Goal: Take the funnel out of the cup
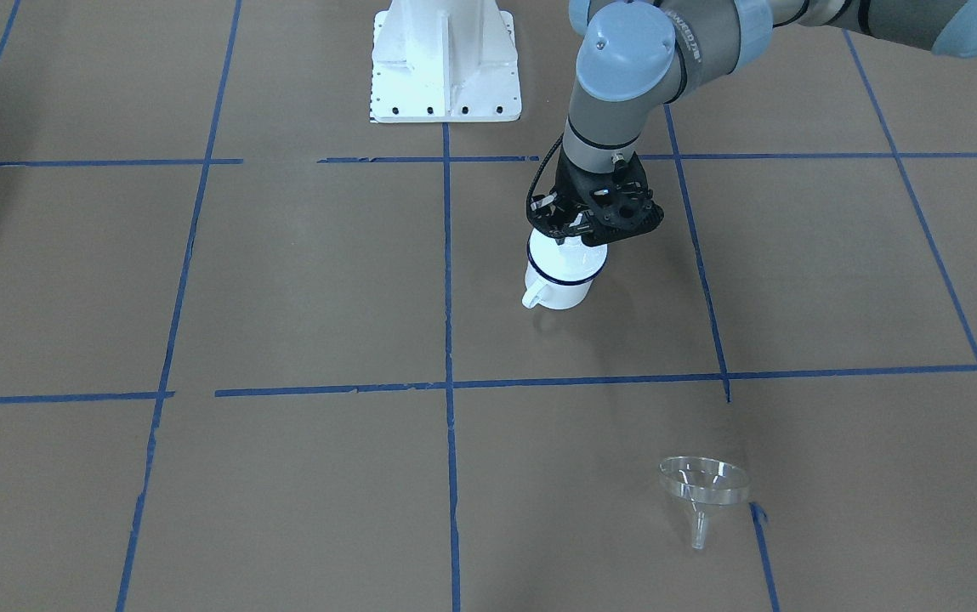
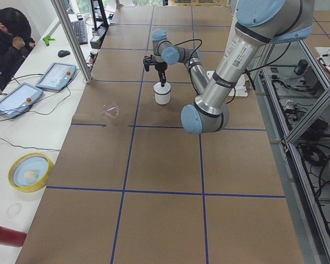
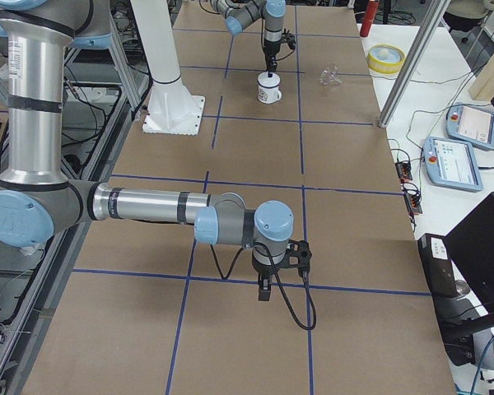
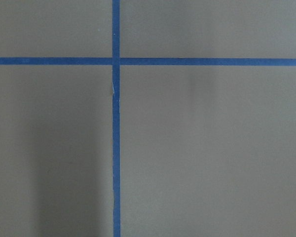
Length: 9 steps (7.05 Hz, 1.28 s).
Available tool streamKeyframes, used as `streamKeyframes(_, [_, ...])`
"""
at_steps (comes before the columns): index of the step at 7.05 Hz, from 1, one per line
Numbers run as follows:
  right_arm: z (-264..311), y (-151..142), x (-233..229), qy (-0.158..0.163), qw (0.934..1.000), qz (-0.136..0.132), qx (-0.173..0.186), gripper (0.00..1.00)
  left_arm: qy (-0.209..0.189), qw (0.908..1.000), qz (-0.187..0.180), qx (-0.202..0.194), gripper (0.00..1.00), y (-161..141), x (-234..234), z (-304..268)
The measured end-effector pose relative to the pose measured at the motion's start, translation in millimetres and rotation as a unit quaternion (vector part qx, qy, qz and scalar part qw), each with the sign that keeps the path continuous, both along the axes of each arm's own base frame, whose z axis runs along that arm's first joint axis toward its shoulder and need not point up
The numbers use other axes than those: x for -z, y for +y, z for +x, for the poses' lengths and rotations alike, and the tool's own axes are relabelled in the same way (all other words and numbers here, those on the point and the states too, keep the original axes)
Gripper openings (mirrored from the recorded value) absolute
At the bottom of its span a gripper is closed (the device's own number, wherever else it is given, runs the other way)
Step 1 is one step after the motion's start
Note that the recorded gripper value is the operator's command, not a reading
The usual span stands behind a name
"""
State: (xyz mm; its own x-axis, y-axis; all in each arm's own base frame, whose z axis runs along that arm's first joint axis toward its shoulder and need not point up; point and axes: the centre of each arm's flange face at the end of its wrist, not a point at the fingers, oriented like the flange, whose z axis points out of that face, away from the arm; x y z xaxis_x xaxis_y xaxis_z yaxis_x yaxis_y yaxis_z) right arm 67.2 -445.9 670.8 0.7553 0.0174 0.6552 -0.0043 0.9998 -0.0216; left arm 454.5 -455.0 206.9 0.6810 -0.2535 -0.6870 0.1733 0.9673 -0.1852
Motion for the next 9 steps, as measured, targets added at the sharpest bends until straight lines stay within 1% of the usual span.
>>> streamKeyframes(3, [0, 0, 0, 0.000, 1.0000, 0.000, 0.000, 1.00, 0.003, 1.0000, 0.005, 0.003, 1.00, 2, 3, -3])
streamKeyframes(4, [0, 0, 0, 0.000, 1.0000, 0.000, 0.000, 1.00, 0.011, 0.9998, 0.015, 0.005, 1.00, 4, 9, -15])
streamKeyframes(5, [0, 0, 0, 0.000, 1.0000, 0.000, 0.000, 1.00, 0.023, 0.9991, 0.036, 0.007, 1.00, 5, 15, -40])
streamKeyframes(6, [0, 0, 0, 0.000, 1.0000, 0.000, 0.000, 1.00, 0.029, 0.9965, 0.079, 0.003, 1.00, -4, 14, -85])
streamKeyframes(7, [0, 0, 0, 0.000, 1.0000, 0.000, 0.000, 1.00, 0.019, 0.9919, 0.126, -0.006, 1.00, -22, 1, -135])
streamKeyframes(8, [0, 0, 0, 0.000, 1.0000, 0.000, 0.000, 1.00, 0.000, 0.9850, 0.170, -0.030, 1.00, -47, -28, -194])
streamKeyframes(9, [0, 0, 0, 0.000, 1.0000, 0.000, 0.000, 1.00, -0.020, 0.9765, 0.204, -0.065, 1.00, -71, -71, -263])
